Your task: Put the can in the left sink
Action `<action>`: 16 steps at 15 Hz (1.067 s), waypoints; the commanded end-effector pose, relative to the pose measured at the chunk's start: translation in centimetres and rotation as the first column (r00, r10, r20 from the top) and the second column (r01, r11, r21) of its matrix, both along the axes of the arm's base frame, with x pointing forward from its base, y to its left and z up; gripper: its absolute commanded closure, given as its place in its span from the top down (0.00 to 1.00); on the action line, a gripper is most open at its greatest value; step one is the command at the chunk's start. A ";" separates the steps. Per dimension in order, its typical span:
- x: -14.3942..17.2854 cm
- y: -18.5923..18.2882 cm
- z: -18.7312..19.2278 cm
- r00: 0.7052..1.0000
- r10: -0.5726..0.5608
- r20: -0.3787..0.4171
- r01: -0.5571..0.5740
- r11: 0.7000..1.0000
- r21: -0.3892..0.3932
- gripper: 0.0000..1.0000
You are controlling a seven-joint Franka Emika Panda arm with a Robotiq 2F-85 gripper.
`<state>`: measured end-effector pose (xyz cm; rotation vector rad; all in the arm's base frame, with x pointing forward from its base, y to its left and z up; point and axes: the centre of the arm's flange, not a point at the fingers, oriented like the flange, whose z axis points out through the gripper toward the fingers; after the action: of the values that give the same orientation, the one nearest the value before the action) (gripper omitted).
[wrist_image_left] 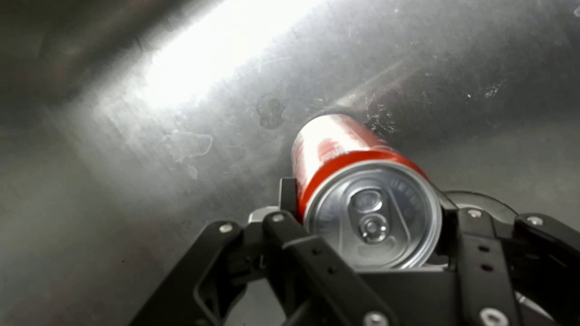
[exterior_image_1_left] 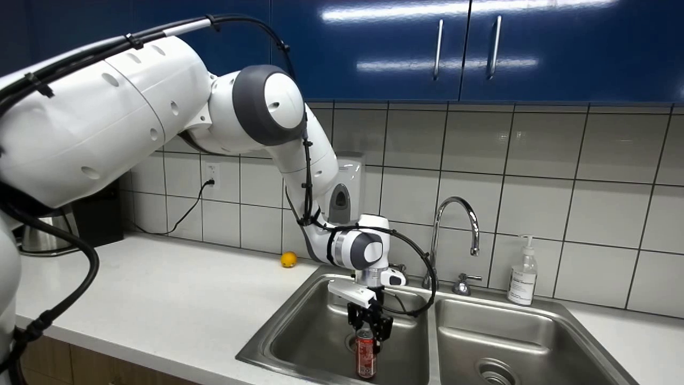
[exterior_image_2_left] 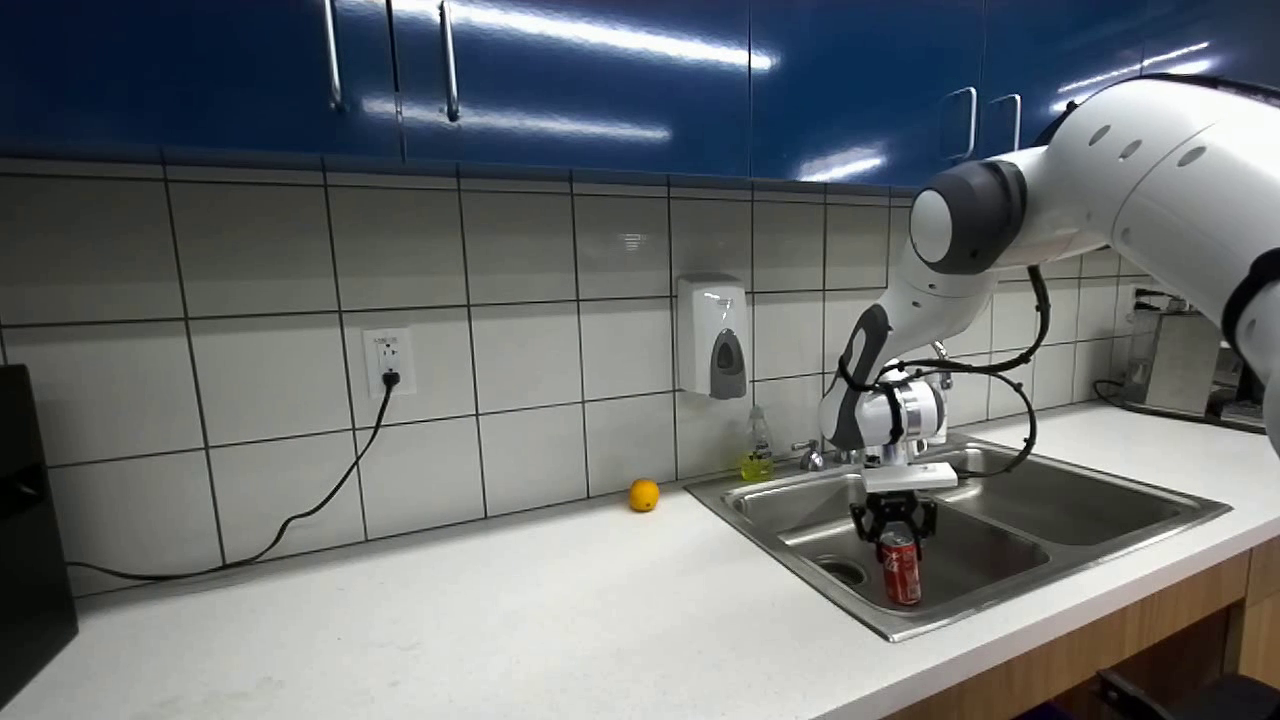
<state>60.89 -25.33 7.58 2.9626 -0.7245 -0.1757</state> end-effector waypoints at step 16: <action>1.6 -0.6 7.0 0.999 -0.022 0.046 0.021 1.000 0.019 1.00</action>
<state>62.53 -26.00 11.24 2.9672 -0.7358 -0.1196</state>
